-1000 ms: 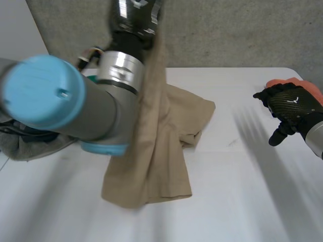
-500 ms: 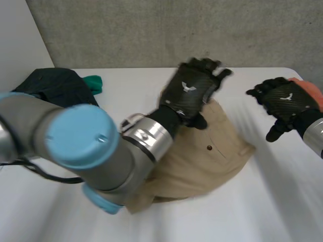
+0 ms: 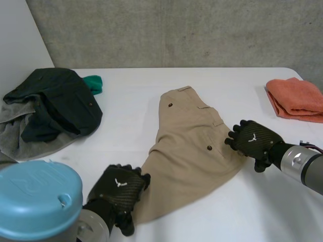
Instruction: Fold the laundry.
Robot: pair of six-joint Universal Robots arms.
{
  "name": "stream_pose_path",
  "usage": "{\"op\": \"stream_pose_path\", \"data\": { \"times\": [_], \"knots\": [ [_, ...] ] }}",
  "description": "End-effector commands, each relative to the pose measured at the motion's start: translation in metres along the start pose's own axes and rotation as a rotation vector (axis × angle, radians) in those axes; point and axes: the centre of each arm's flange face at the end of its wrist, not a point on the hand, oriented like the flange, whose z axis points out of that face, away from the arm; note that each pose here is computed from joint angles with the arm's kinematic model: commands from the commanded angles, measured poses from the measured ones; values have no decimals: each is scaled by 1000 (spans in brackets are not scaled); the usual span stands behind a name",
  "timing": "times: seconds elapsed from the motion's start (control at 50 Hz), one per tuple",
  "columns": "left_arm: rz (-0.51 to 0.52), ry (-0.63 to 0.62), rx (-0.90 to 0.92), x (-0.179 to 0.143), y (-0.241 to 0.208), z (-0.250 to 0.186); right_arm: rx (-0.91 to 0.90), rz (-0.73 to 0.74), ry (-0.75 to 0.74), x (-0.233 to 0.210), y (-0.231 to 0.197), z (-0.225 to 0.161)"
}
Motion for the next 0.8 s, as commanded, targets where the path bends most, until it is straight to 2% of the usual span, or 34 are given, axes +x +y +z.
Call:
{"op": "stream_pose_path", "data": {
  "times": [0.02, 0.32, 0.38, 0.44, 0.48, 0.52, 0.56, 0.62, 0.68, 0.8],
  "knots": [
    [-16, 16, -27, 9, 17, 16, -2, 16, -19, -1, 13, 18],
    [-27, -13, 127, 17, 18, 57, -8, 12, 63, 10, 29, 41],
    [20, -21, 149, 18, 18, 62, -18, 53, 77, 13, 29, 39],
    [121, -39, 182, 17, 11, 64, -33, 82, 102, 19, 25, 35],
    [181, -61, 222, 13, -1, 64, -33, 91, 138, 29, 18, 29],
    [198, -85, 277, 8, -16, 60, -13, 111, 202, 47, 1, 15],
    [191, -140, 366, -8, -42, 51, 9, 124, 241, 58, -11, 7],
    [170, -174, 413, -21, -57, 44, 34, 149, 273, 68, -27, -7],
    [161, -134, 399, -17, -53, 40, 16, 181, 239, 61, -27, -9],
    [89, 85, 292, 25, -17, 15, -27, 215, 192, 46, -15, -4]
  ]
}}
